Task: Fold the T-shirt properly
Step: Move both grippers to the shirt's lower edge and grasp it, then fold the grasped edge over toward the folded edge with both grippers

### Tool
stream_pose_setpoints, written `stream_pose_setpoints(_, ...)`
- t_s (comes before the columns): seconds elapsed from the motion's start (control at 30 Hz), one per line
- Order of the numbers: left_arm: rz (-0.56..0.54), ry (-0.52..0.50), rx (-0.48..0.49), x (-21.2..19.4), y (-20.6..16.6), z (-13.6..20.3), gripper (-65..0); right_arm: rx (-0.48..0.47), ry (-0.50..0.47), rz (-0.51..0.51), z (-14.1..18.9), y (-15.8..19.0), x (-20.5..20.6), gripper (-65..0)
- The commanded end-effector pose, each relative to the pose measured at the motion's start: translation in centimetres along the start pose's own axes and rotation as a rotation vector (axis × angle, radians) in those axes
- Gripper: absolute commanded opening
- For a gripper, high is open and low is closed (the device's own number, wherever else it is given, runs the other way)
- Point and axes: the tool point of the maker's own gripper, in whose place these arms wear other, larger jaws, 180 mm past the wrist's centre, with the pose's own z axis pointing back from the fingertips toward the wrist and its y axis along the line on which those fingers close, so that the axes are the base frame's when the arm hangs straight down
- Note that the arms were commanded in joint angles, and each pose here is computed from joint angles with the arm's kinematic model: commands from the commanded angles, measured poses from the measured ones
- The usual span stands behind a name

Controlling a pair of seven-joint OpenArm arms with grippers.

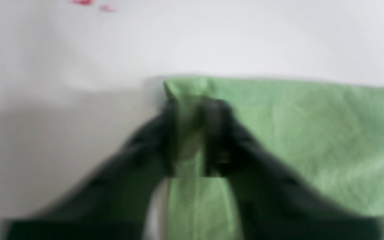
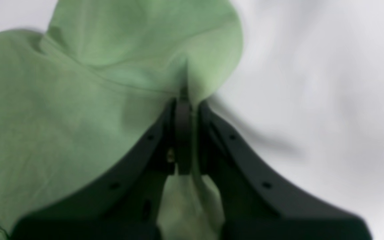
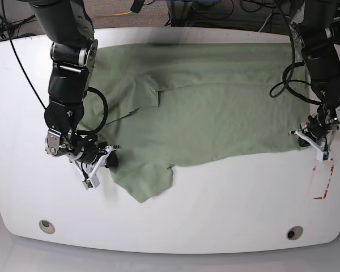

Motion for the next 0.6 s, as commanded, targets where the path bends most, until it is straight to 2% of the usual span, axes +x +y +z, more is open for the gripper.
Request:
stream_pose_setpoints(0.0,-0.050,-0.013,-0.025,2.3,-1.1,-0.3,-64.0,-0.012,-0.073,0.025,1.0,-0.7,3.0,-65.0)
stream_pose_setpoints(0.3,-0.063,-0.076,-0.033,6.1,-1.7,-0.1,-64.6,-0.062,-0.074,0.113,3.1,-0.7,5.0,-65.0)
stream_pose_setpoints(0.57,-0.165,-0.153,-0.012,9.2,-2.6,2.7,-65.0,-0.129,-0.087,0.216,6.0,-0.2,5.7,-65.0)
